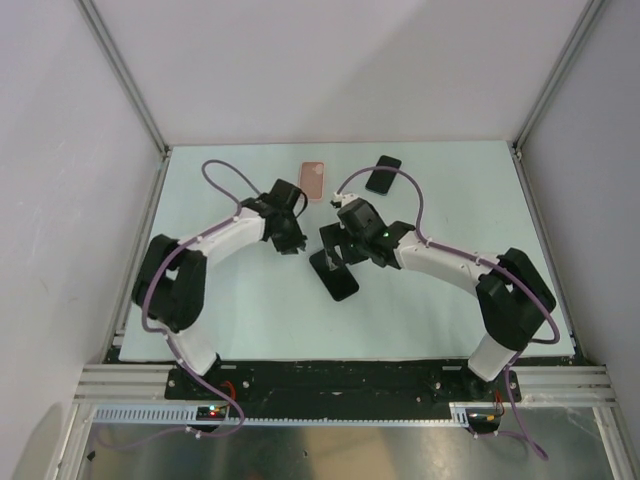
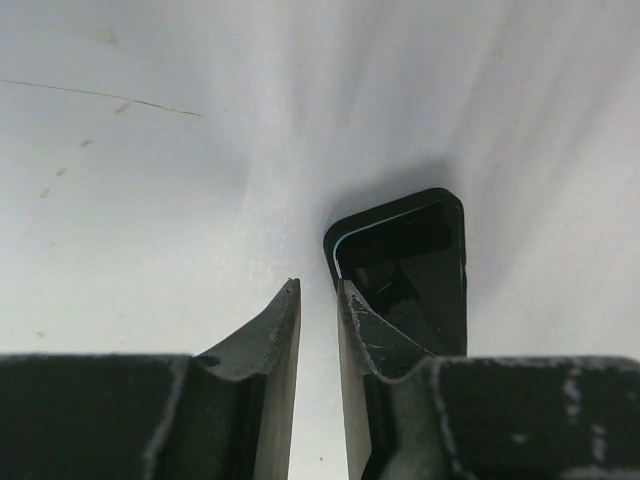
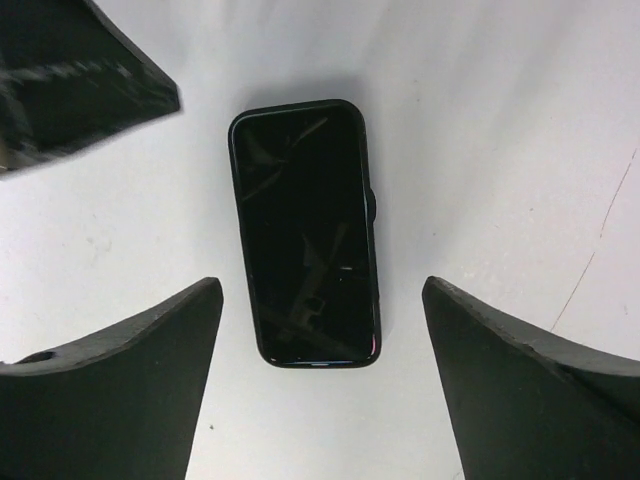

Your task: Put the phone into the phone case

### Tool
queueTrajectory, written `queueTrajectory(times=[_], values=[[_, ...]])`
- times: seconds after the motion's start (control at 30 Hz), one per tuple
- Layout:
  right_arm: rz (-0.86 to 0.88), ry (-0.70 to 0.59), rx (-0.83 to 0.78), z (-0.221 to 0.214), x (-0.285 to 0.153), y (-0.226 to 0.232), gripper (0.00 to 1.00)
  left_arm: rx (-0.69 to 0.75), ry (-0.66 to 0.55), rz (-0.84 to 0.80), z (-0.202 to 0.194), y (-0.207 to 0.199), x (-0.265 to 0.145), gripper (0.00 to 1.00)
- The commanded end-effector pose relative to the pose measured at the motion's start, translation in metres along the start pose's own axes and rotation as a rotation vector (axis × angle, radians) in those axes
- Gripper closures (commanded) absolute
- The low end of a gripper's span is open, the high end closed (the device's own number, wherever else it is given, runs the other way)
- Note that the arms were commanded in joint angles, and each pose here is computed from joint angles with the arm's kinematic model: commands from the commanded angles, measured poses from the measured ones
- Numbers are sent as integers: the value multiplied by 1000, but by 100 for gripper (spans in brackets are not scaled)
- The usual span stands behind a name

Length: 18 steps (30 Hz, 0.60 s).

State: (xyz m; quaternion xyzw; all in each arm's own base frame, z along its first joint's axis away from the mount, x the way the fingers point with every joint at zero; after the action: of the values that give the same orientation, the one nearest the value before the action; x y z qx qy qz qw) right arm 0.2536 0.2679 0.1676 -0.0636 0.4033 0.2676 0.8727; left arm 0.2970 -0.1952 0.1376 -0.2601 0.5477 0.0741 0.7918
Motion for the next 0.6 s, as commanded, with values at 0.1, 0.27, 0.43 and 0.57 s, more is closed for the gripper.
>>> queueTrajectory(times=[0.1, 0.27, 0.43, 0.57], values=[[58, 0, -174, -4, 18, 5, 6, -116, -113, -49, 33, 28, -51, 74], [69, 32, -232, -11, 42, 9, 4, -152, -132, -71, 38, 46, -66, 73], [9, 70, -276, -16, 60, 13, 4, -156, -134, -92, 33, 52, -74, 72], [7, 71, -281, -15, 65, 16, 4, -152, -133, -92, 32, 54, -74, 72]])
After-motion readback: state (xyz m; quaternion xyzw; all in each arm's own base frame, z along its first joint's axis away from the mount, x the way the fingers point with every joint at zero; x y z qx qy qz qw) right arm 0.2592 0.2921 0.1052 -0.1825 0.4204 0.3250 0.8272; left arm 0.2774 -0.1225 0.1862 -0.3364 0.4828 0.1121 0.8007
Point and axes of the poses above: each gripper's point midway between its finger pads, its own x axis out along the fingers, its own y axis along the line the jaws close on, z = x × y, the point moved 9 cm from there along -x, back along the fingers, and after that the axes turned 8 degrees about -x, right-handed, at the moved point
